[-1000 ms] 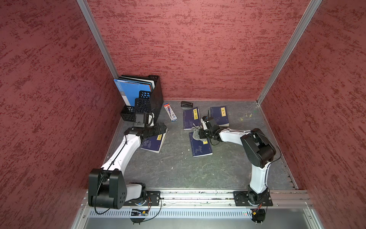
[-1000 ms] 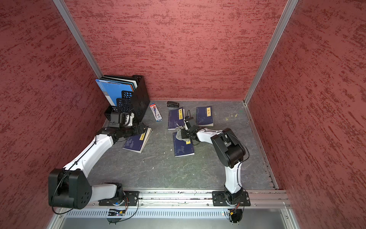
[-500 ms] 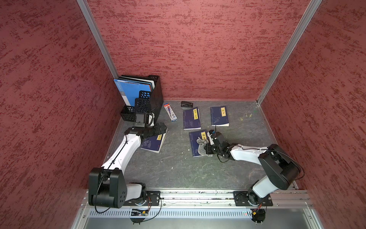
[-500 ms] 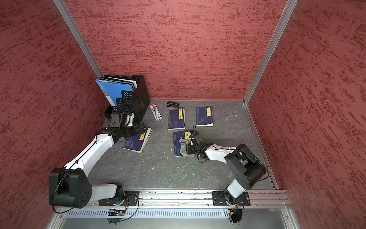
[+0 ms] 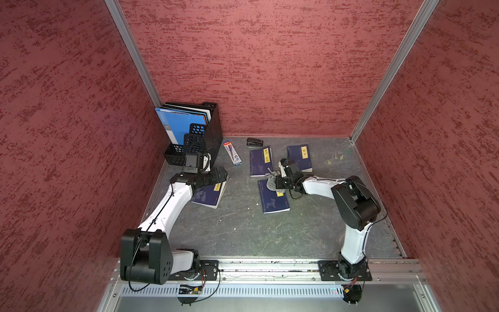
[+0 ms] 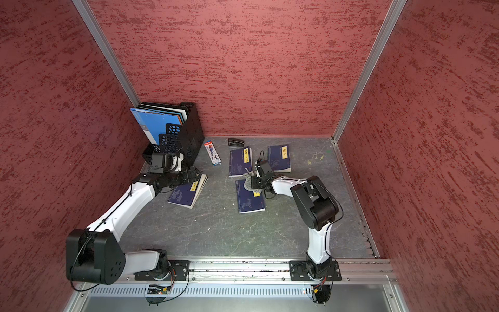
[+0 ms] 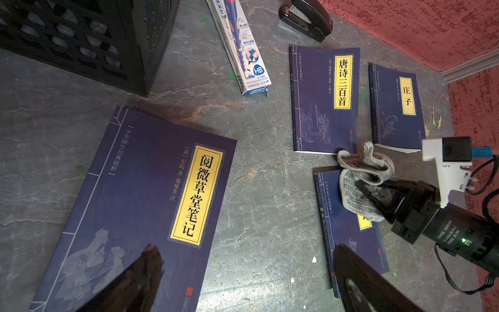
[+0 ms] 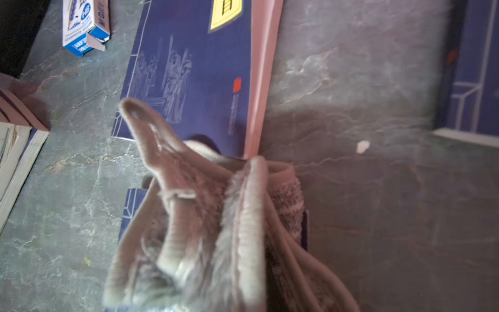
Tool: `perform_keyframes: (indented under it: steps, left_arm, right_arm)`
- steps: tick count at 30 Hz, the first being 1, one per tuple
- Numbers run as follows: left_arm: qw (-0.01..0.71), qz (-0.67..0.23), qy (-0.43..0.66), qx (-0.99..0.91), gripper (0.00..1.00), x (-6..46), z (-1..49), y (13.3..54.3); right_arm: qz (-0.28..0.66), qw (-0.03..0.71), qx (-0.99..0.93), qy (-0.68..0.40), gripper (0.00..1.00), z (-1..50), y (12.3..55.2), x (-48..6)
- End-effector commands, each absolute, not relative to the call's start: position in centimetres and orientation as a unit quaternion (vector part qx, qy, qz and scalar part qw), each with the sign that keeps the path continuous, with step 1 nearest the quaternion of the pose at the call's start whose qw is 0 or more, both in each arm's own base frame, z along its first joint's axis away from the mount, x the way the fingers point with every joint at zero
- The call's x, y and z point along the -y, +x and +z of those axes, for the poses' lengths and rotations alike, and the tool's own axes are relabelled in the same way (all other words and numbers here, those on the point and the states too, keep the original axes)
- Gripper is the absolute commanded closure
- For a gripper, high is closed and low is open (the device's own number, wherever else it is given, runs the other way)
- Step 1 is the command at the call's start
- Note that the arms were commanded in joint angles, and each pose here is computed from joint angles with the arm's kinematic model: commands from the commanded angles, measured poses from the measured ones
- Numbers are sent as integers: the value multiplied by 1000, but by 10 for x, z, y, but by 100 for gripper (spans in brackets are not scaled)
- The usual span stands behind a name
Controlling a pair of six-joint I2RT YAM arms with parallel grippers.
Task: Wipe the cover of the book
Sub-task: Wipe the dirt from the cover of the book.
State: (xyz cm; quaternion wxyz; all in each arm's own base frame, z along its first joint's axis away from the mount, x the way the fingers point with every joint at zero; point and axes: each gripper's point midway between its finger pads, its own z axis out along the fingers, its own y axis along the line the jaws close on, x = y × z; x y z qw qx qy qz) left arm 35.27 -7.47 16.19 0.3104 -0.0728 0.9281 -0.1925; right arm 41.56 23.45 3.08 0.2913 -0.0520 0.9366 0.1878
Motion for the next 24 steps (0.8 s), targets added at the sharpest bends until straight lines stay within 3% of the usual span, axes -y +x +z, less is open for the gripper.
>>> perform_keyframes:
  steps: [1,16,24]
  left_arm:
    - [318,-191,-64,-927,0,76,168,350]
    - [323,-193,-59,-925,0,78,172,361]
    - [321,-195,-54,-925,0,82,172,366]
  right_arm:
    - [108,206,-972,-43,90,-21,383,-191]
    - [122,162,-978,-45,90,-9,284,-174]
    - [104,211,-972,-32,90,22,300,-172]
